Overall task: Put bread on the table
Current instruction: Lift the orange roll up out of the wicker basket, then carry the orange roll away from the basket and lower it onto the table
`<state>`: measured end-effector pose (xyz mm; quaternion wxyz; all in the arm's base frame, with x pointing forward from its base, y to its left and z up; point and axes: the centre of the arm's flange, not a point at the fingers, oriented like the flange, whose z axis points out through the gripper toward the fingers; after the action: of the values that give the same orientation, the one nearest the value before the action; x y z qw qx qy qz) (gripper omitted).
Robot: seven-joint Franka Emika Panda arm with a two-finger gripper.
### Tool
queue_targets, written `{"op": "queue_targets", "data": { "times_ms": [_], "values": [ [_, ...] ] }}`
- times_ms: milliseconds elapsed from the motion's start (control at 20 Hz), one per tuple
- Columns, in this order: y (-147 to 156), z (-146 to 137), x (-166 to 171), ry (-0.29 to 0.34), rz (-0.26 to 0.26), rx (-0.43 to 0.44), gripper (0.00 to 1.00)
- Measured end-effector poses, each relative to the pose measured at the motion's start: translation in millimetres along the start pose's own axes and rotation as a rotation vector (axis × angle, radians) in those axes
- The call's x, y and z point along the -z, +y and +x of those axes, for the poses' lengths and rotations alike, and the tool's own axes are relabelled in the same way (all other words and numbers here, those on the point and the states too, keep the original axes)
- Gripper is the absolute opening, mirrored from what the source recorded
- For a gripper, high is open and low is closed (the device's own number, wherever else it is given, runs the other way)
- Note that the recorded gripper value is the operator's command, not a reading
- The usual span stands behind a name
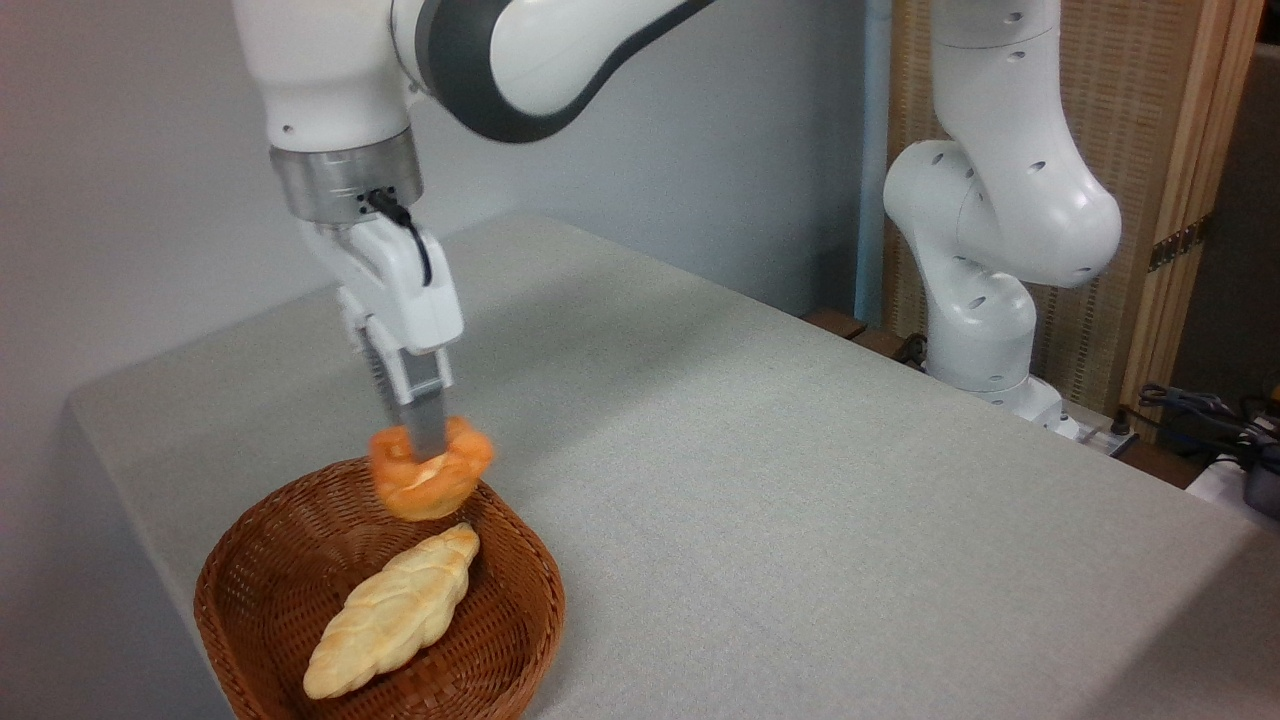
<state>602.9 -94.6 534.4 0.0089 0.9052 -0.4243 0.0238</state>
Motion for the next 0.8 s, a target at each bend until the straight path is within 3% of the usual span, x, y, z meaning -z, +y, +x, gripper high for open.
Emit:
{"op": "queue_targets", "data": {
  "times_ms": [150,300,400,550,800],
  "values": [
    [22.4,-21.4,-8.5,-0.059,-0.049,-0.109,0.36],
    [53.1,-45.7,-26.2,-0.101,-0.087,-0.205,0.83],
    [74.3,-52.5,-43.1,-0.142,-0.106,-0.246,1.0],
    [95.1,-50.2,-71.6,-0.193,-0.108,-0.297,1.0],
    [96.2,-44.7,-85.5,-0.187,-0.093,-0.312,1.0]
  ]
}}
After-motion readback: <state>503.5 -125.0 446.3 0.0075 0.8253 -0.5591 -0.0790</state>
